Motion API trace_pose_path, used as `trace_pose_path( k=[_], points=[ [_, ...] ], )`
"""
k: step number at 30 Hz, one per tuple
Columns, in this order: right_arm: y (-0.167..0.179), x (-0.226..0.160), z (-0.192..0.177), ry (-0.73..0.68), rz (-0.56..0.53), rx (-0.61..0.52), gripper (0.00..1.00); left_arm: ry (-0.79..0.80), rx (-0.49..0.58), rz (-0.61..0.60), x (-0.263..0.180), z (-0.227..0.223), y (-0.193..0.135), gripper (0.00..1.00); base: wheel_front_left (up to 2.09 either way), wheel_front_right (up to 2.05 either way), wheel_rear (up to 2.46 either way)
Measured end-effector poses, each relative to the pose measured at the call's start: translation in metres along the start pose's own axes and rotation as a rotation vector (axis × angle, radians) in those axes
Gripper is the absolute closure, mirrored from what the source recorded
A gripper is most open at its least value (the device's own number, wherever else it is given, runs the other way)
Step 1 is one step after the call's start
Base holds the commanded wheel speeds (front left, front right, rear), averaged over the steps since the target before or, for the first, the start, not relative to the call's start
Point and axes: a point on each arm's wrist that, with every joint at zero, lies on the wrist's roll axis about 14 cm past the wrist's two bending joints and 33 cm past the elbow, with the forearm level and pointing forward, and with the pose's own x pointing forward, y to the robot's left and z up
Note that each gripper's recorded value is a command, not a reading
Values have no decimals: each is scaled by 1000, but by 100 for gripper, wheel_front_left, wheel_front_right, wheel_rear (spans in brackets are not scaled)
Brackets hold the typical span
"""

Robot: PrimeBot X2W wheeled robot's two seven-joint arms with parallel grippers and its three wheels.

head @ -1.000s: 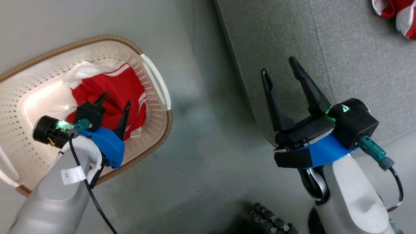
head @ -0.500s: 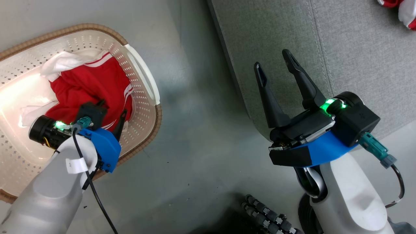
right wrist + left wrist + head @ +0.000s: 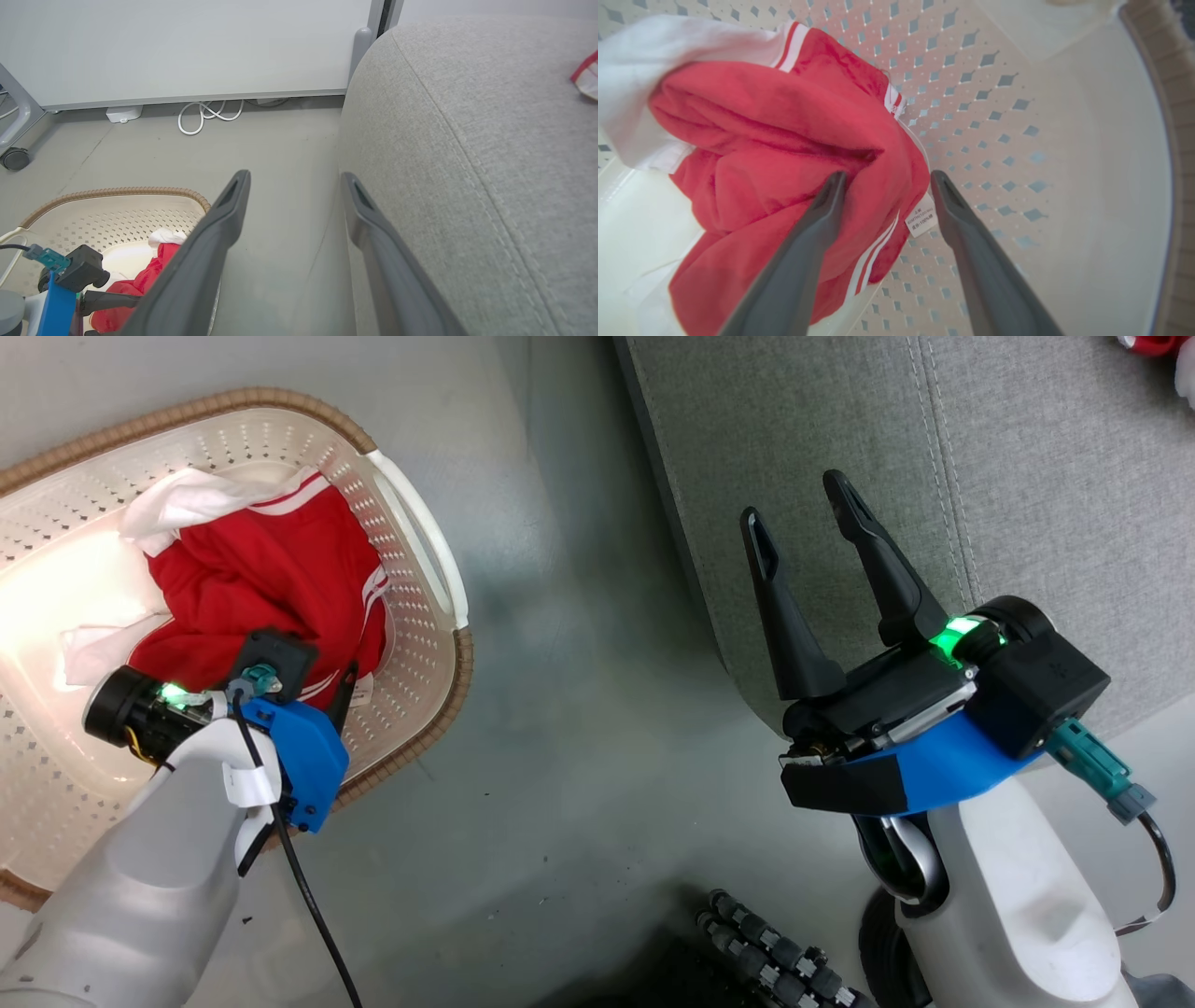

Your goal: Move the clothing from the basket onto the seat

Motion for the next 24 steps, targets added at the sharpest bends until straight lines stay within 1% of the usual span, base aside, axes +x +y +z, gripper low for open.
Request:
trace_pose_path(
  k=[1, 2, 3, 4, 24],
  points=[
    [0, 0, 0, 0, 0, 0, 0, -1, 1, 1, 0, 0, 1, 24, 0, 0, 0],
    [0, 0, 0, -1, -1, 1, 0, -2, 4, 3, 0, 1, 1, 64, 0, 0, 0],
    [0, 0, 0, -1, -1, 1, 0, 0, 7, 4, 0, 1, 2, 92, 0, 0, 0],
    [0, 0, 0, -1, -1, 1, 0, 2, 11, 5, 0, 0, 2, 100, 0, 0, 0],
    [1, -1, 7, -15, 2, 7, 0, -8, 2, 3, -1, 4, 0, 100, 0, 0, 0]
  ],
)
